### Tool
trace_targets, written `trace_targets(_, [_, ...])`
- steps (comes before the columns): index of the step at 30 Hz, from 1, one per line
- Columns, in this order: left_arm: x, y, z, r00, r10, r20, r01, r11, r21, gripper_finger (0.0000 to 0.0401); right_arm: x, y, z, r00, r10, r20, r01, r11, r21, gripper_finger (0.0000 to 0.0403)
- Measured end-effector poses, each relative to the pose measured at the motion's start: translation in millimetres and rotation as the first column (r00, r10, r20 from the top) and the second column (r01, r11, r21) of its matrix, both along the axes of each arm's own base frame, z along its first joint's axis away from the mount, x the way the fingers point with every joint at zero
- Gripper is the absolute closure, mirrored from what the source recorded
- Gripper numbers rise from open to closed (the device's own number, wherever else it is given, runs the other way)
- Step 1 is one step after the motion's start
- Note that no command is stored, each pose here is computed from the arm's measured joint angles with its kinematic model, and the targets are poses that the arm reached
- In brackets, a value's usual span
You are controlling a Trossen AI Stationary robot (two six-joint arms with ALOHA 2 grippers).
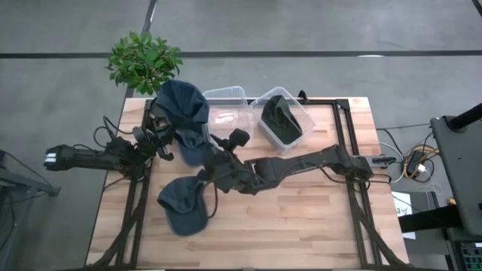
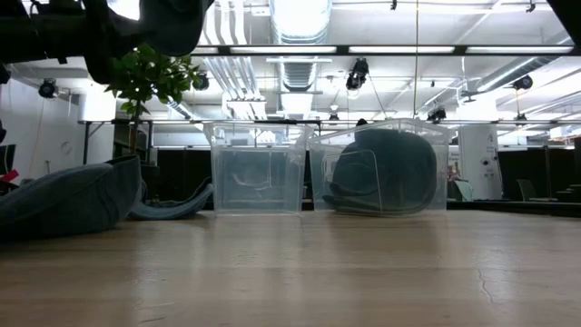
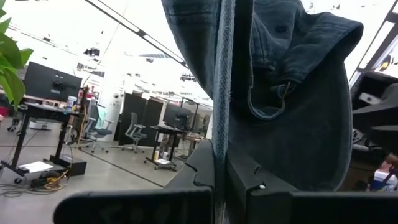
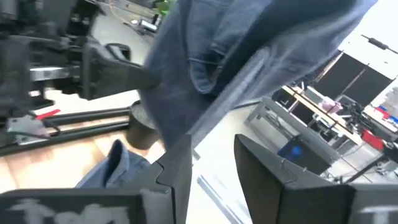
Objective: Pick & Place hat
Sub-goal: Put the bottom right blue cap into the left transparent bin
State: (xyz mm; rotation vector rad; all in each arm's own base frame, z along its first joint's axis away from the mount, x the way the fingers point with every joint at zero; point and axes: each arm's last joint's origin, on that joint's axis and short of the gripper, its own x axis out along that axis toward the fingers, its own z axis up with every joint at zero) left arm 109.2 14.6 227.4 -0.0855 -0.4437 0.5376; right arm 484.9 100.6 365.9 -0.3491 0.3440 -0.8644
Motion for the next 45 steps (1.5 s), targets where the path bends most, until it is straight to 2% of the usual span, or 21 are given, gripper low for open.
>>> trace_targets(4, [0.1, -0.1, 0.0, 1.0, -0.003, 0.0, 0.003, 1.0, 0.001, 0.0394, 2.2, -10.0, -0.1, 1.0, -0.014, 0.008, 0.014, 1.0, 0.01, 0.0289])
trace_targets(9, [0.0, 0.1, -0.3, 1.0, 0.003, -0.004, -0.003, 1.0, 0.004, 0.0394, 5.1, -15.1, -0.7, 0.998, 0.041, 0.038, -0.043, 0.997, 0.067, 0.0289])
trace_targets(14, [-0.2, 0.6, -0.8, 0.999, 0.028, -0.017, -0.028, 1.0, 0.013, 0.0394, 6.0, -19.4, -0.9, 0.998, 0.037, 0.046, -0.04, 0.996, 0.078, 0.0289])
trace_targets(22, [-0.1, 0.8, -6.2, 0.998, 0.042, -0.036, -0.042, 0.999, 0.017, 0.0394, 1.0, 6.6, -0.7, 0.994, 0.096, 0.048, -0.1, 0.992, 0.083, 0.0289])
trace_targets(28, [-0.4, 0.7, -5.3, 0.999, 0.034, -0.02, -0.034, 0.999, 0.009, 0.0394, -0.2, 9.8, 0.1, 0.994, 0.1, 0.039, -0.102, 0.992, 0.071, 0.0289])
trace_targets(45, [-0.5, 0.6, -4.8, 1.0, 0.024, -0.009, -0.024, 1.0, 0.003, 0.0394, 8.3, -39.0, 1.5, 0.998, 0.007, 0.055, -0.012, 0.996, 0.084, 0.0289])
